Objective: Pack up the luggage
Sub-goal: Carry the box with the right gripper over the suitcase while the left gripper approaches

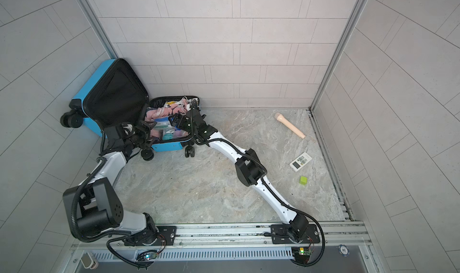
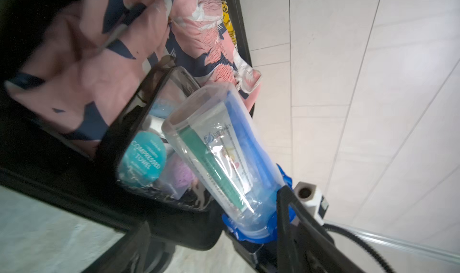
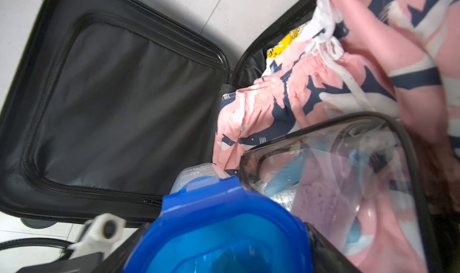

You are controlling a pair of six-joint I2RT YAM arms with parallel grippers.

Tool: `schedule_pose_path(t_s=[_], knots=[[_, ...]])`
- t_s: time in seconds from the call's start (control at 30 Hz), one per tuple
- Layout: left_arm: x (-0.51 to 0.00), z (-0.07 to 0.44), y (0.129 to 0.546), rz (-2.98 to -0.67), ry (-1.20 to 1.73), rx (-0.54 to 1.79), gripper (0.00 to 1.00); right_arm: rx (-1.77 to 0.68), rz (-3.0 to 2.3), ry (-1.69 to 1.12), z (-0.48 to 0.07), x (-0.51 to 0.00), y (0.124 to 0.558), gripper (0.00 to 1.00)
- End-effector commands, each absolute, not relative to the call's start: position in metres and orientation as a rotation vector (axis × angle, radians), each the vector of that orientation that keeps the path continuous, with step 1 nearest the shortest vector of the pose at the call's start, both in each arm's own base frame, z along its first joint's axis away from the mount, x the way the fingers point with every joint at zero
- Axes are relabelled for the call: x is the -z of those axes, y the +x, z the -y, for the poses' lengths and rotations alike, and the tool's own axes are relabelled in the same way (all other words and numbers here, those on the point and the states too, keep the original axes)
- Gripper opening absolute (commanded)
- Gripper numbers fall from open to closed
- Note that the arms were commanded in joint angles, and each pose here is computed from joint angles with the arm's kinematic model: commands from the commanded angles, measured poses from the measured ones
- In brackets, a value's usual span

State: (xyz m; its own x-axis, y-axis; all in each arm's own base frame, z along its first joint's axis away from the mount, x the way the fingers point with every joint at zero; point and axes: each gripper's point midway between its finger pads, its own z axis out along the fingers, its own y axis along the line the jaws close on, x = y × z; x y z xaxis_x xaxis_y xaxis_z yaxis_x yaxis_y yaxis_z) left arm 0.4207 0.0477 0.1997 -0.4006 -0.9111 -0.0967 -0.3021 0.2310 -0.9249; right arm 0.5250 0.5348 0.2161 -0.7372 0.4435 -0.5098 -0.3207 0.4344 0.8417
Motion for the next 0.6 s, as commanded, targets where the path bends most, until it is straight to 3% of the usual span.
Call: schedule_pose_path(t_s=[0.0,0.33,0.57], knots=[[-0.232,-0.043,0.436,-1.641,-1.153,1.418,0.98,-1.485,-1.789,0.08,-0.539,-0.281,0.519,0.69],[-0.244,-0.047,0.459,-1.456,-1.216,1.551,0.99,-1.593,-1.738,0.069,-0.547,-0.307,0.501,0.67],[-0.241,-0.033,0.472,-1.468,-1.198,1.613,0.99,-1.6,-1.741,0.03,-0.552,-0.318,0.488,0.67]])
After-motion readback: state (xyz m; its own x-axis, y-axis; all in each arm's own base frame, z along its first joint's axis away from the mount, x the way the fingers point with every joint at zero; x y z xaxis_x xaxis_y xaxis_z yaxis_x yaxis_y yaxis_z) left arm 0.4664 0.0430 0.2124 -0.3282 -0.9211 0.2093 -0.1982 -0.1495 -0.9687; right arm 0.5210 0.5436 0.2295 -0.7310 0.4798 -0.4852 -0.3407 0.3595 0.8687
